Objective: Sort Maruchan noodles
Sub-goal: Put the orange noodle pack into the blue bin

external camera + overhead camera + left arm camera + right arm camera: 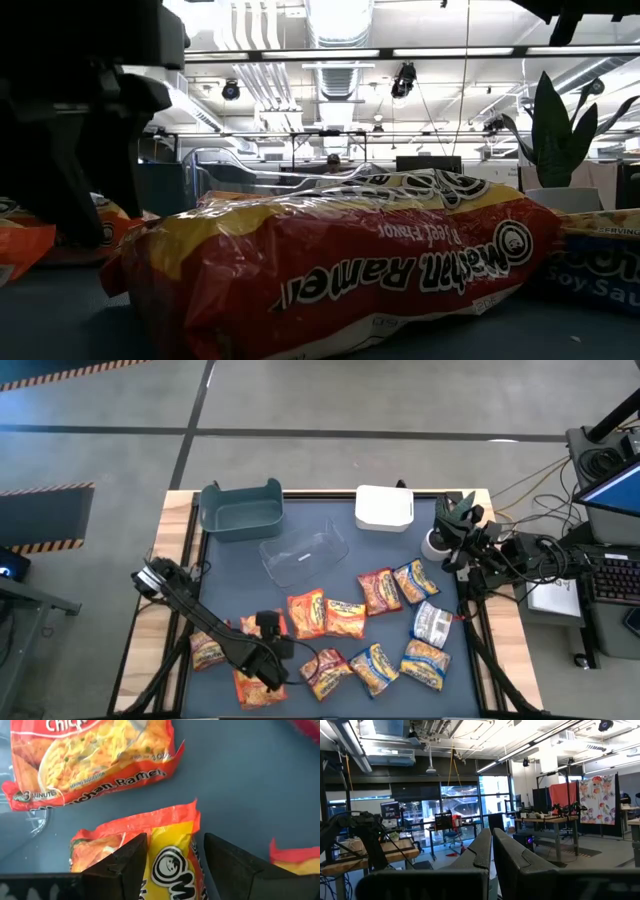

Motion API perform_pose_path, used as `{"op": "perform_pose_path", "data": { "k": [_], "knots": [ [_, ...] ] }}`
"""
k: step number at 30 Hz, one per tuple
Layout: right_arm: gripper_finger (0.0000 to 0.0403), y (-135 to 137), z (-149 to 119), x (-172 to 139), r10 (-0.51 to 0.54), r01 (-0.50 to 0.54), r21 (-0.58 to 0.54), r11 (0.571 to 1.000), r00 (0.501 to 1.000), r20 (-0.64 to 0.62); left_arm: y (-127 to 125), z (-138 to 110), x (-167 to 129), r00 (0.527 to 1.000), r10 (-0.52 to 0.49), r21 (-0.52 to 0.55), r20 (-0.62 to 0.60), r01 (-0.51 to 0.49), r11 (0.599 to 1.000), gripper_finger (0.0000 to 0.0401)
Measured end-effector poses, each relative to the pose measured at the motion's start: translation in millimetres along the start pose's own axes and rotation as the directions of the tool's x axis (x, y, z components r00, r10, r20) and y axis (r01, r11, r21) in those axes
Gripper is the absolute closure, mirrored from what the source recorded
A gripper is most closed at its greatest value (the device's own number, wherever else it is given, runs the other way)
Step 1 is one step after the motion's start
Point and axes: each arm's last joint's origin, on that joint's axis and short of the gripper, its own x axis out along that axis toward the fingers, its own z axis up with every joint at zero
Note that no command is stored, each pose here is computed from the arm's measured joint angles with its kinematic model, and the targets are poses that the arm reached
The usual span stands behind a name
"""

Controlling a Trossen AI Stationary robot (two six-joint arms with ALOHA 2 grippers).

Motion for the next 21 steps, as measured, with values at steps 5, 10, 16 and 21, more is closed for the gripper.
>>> {"op": "perform_pose_path", "data": {
  "k": [5,10,16,21],
  "knots": [
    [0.0394,0.0,-0.1,0.0,0.000,0.000,-0.003,1.000,1.000,-0.001,-0.8,-2.8,5.2,1.000,-0.004,-0.008,0.017,0.005,1.000,0.0226],
    [0.0394,0.1,-0.8,0.0,0.001,-0.001,-0.007,1.000,1.000,-0.007,-0.3,-6.8,9.5,1.000,-0.001,-0.026,0.017,0.002,1.000,0.0265],
    [0.0394,0.1,-0.9,0.0,0.001,-0.001,-0.008,1.000,1.000,-0.008,-0.2,-5.7,7.7,1.000,-0.002,-0.032,0.010,0.003,0.999,0.0359],
    [0.0394,0.1,-0.9,0.0,0.001,-0.001,-0.008,1.000,1.000,-0.008,0.1,-6.6,6.5,1.000,-0.014,-0.028,-0.006,0.014,1.000,0.0393]
  ]
}}
